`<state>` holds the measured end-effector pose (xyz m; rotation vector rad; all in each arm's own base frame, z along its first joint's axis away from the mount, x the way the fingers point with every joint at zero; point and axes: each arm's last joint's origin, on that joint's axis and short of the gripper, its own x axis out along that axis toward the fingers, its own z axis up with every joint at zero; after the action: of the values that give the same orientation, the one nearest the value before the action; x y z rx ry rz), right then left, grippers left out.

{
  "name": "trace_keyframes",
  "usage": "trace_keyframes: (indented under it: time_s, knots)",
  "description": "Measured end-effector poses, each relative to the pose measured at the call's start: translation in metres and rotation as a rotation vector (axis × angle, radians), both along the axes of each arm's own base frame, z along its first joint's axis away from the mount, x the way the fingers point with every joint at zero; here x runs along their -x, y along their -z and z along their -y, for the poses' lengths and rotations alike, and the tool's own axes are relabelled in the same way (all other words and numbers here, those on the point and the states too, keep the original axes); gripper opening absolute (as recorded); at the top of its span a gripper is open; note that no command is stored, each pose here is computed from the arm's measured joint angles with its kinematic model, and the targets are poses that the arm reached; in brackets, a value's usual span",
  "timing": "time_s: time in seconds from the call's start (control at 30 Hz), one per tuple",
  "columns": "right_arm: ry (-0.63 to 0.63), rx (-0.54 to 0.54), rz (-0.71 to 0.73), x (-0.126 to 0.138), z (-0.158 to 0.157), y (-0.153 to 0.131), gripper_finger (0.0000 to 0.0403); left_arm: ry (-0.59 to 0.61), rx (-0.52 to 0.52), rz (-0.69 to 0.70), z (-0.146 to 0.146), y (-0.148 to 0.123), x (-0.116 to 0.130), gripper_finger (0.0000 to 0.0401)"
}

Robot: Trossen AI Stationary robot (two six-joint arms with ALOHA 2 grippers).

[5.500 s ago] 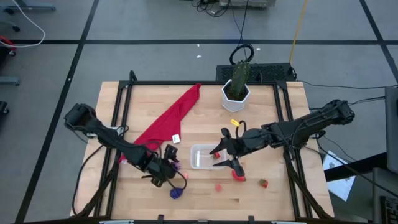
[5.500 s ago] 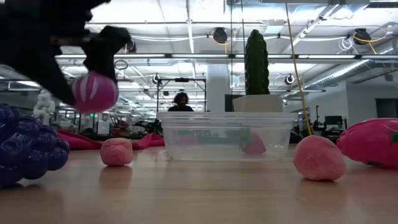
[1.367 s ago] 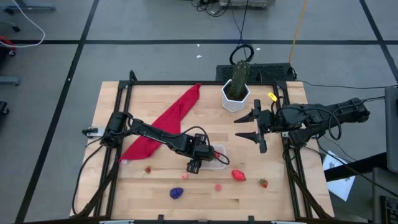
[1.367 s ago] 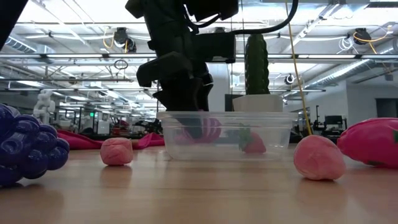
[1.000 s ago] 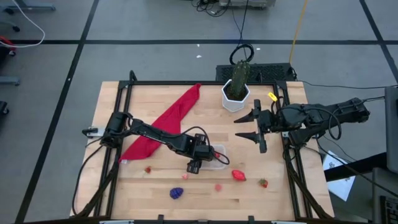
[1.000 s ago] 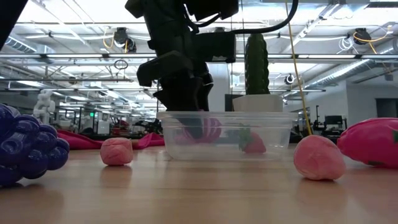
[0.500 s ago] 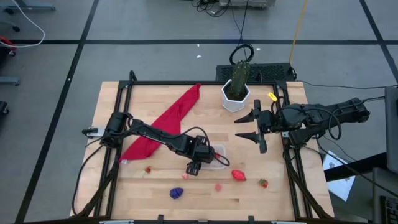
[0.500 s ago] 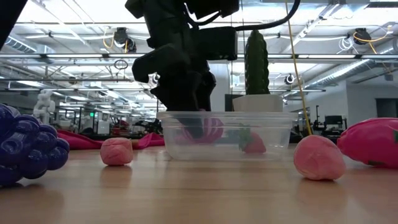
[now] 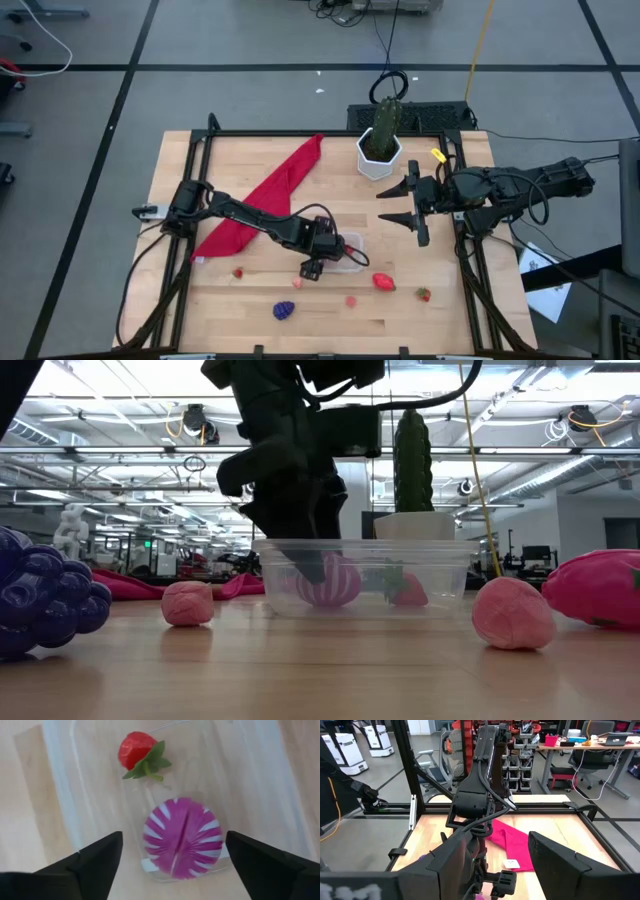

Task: Pick and placing Produce into tupperware
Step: Put the left red strawberry into the transparent bin

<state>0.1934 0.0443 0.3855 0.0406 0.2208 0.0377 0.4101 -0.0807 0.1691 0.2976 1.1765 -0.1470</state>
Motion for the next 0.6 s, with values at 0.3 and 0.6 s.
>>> trace_keyframes:
  time_s: [0.3,0.6]
  knots:
    - [0.0,-0.001,0.004,0.0,0.0,0.0,0.0208,-0.018,-0.063,0.165,-0.007,-0.069,0.019,0.0383]
    - [-0.002,-0.002,0.007,0.0,0.0,-0.001,0.0208,-0.178,0.119,0.342,-0.006,-0.187,0.115,0.0382]
